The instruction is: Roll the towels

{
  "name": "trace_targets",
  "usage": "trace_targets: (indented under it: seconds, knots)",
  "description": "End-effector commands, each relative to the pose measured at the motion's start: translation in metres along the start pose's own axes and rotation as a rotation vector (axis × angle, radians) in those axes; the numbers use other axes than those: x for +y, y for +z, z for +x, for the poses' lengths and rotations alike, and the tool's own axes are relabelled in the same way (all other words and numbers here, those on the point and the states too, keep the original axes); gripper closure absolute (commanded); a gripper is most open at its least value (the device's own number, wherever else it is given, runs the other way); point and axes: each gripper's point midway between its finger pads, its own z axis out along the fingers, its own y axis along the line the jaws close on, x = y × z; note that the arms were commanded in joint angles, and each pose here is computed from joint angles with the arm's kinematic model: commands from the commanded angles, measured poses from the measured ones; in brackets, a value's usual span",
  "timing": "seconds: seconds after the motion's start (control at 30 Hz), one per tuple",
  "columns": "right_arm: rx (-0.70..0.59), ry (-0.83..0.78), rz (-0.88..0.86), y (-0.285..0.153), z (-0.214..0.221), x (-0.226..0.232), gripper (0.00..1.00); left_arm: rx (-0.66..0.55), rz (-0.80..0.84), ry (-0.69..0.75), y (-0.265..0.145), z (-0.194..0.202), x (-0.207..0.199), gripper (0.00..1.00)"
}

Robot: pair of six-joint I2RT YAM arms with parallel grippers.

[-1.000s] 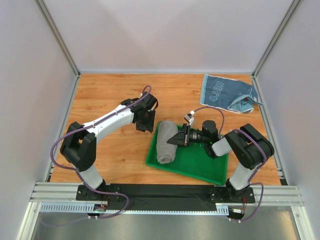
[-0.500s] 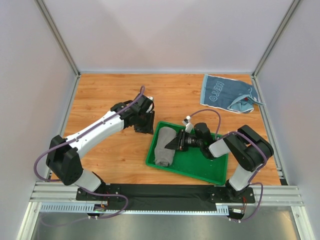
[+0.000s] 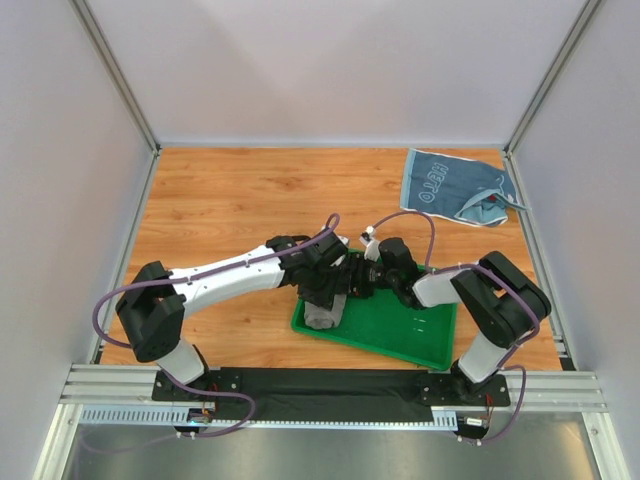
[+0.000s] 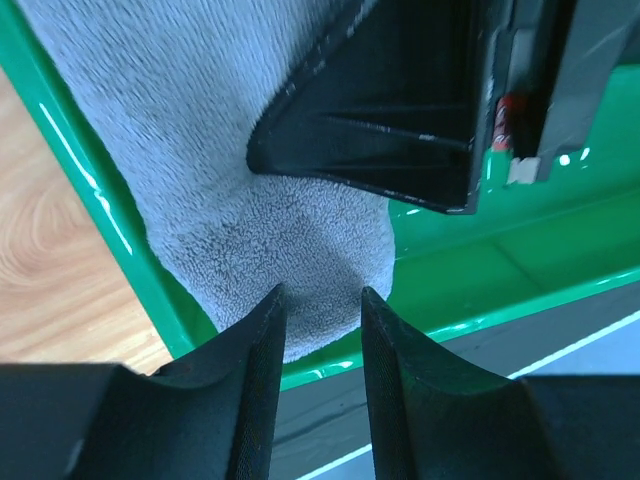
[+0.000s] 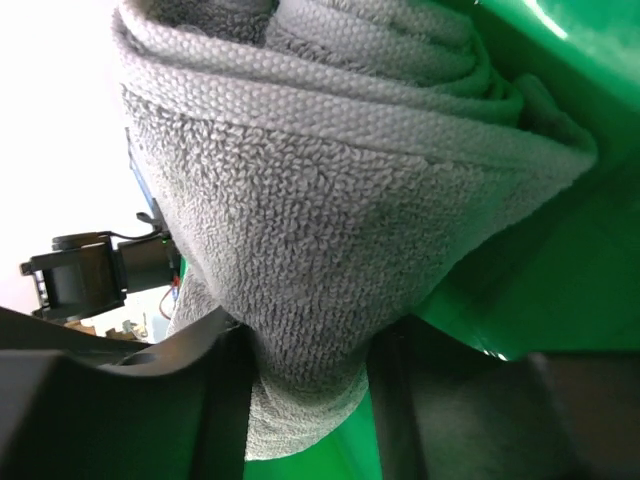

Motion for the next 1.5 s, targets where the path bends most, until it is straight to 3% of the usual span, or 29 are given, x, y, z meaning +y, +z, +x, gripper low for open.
trace_targets:
  seconds: [0.0, 0.3, 0.43, 0.6, 0.83, 1.23, 1.47]
  knots:
    - [-0.011, -0.012, 0.242, -0.005, 0.006, -0.053, 0.56, 0.000, -0.006, -0.005, 0.003, 0.011, -0.003, 0.58]
    - [-0.044, -0.093, 0.250, -0.025, -0.014, -0.020, 0.45, 0.087, -0.082, -0.020, 0.040, 0.051, 0.021, 0.59]
    - [-0.070, -0.164, 0.295, -0.045, -0.028, -0.003, 0.36, 0.108, -0.095, -0.025, 0.049, 0.058, 0.025, 0.60]
    - [-0.108, -0.220, 0.325, -0.058, -0.048, 0.016, 0.34, 0.097, -0.093, -0.025, 0.045, 0.055, 0.022, 0.60]
    - [-0.158, -0.221, 0.338, -0.075, -0.062, 0.028, 0.36, 0.024, -0.055, -0.001, 0.002, 0.031, 0.007, 0.55]
    - [-0.159, -0.212, 0.264, -0.081, -0.062, 0.051, 0.58, -0.079, -0.061, 0.025, -0.052, -0.004, -0.003, 0.52]
    - [-0.137, -0.179, 0.226, -0.076, -0.047, 0.047, 0.63, -0.117, -0.080, -0.070, -0.066, -0.018, 0.039, 0.52]
